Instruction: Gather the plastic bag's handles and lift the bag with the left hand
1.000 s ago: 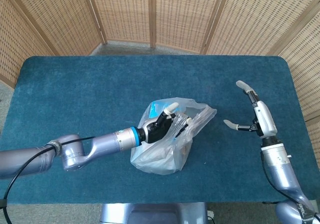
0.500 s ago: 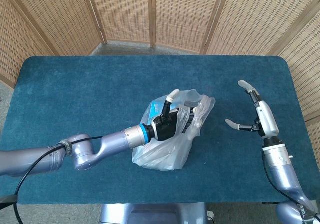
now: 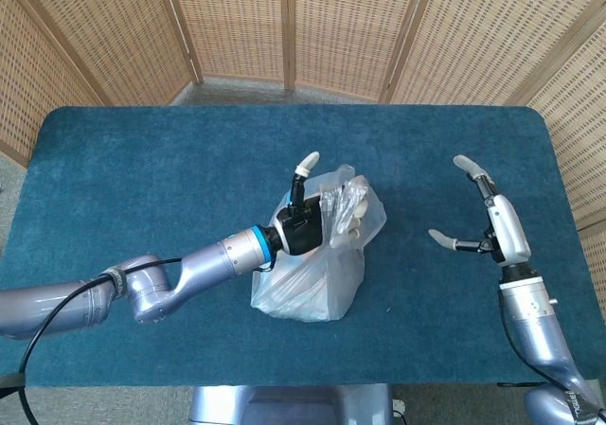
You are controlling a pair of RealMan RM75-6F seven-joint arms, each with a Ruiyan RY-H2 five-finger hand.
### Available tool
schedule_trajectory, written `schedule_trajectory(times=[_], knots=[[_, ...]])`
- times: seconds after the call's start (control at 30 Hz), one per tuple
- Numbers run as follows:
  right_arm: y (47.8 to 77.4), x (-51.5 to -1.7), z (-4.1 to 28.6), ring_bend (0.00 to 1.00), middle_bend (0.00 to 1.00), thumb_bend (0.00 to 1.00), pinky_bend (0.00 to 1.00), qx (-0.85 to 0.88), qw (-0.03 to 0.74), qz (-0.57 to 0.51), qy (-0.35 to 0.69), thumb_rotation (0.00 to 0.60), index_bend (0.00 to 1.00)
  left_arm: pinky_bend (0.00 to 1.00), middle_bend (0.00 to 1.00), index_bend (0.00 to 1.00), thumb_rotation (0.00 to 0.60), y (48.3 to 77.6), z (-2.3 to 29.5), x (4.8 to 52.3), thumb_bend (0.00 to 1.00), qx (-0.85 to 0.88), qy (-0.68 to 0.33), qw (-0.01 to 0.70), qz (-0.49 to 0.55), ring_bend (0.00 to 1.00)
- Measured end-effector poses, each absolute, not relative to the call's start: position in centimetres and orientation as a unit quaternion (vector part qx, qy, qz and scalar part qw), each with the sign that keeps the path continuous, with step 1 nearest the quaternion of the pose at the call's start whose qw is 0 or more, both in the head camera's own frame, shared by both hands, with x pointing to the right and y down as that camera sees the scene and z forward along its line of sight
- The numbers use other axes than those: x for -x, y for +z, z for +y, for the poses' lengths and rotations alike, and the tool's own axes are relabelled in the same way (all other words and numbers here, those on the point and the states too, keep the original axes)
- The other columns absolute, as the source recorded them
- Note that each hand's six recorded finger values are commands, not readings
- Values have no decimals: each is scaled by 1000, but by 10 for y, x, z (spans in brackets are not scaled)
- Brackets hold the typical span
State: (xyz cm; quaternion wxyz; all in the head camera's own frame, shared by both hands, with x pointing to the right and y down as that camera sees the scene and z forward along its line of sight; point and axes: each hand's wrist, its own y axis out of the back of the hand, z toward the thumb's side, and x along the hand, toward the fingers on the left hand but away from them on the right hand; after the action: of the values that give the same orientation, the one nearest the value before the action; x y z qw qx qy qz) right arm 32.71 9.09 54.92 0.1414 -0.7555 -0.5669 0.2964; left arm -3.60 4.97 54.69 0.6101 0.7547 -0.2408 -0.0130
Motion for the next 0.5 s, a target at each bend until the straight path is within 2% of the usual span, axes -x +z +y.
schedule_trajectory(times=[0.13, 0.3, 0.5], knots=[[547, -328, 93, 67, 103, 78, 94, 755, 145, -568, 295, 600, 0, 833, 657, 460, 0, 545, 45, 41, 240, -752, -22, 609, -253, 786], [541, -332, 97, 67, 103, 90, 94, 752, 151, -571, 293, 600, 0, 857, 686, 522, 0, 541, 37, 50, 292, -756, -34, 595, -273, 817], [540, -342, 104, 67, 103, 102, 94, 743, 157, -571, 310, 600, 10, 858, 691, 541, 0, 533, 31, 59, 334, -760, -46, 578, -293, 820]])
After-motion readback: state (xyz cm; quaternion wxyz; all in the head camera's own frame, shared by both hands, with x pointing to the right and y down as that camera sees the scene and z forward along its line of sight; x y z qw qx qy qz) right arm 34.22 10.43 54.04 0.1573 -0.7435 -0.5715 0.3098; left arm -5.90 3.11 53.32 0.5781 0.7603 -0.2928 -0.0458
